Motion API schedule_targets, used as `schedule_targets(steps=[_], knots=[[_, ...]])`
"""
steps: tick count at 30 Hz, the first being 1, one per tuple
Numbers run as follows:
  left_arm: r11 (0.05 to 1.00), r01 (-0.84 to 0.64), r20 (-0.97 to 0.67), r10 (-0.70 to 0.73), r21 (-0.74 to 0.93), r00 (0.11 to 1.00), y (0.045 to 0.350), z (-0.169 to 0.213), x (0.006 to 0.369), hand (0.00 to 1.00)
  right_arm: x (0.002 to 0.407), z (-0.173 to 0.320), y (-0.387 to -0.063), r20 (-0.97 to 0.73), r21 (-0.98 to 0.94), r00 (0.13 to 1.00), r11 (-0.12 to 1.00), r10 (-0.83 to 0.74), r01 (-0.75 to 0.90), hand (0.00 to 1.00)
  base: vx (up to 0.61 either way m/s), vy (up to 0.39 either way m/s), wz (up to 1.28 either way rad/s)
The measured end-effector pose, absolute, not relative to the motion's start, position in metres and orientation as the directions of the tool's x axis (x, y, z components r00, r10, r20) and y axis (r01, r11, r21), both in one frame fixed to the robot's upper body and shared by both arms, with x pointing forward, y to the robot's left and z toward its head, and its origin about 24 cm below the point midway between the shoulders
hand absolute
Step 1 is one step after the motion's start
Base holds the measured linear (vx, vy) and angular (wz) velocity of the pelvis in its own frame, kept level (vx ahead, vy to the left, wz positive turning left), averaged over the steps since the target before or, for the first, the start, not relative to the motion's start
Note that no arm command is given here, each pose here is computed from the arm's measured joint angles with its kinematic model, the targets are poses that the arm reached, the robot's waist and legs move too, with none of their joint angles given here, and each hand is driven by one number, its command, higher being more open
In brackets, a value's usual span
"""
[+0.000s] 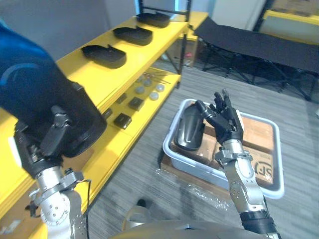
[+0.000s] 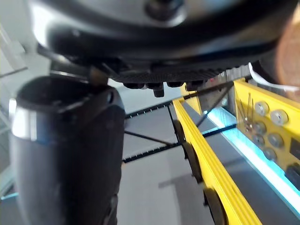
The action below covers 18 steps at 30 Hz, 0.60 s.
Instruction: Walk over and take three plastic housings, then place them on the shelf
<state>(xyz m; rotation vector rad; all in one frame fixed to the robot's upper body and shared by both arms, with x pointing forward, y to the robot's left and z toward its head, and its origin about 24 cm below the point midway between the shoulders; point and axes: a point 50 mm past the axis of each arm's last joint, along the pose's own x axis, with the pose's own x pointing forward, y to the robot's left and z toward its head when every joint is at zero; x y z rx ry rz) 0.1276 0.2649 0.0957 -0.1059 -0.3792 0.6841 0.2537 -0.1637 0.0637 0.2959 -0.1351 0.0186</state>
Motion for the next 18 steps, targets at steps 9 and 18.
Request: schedule_targets(steps=[9,18], knots=[[0.849,-0.481,0.335,0.528,-0.218,0.78,0.256,0.098,0.132,0.0,0.268,0.072,-0.152,0.111,0.288,0.994,0.957,0.002,-0.034,1.0,0.01,0.002,0.4],[0.91,-0.337,0.34,0.405,-0.243,0.848,0.231,0.098,0.149,0.0,0.22,0.041,-0.23,-0.026,0.266,0.94,0.904,-0.341,0.336,1.0,0.0,-0.06,0.77]])
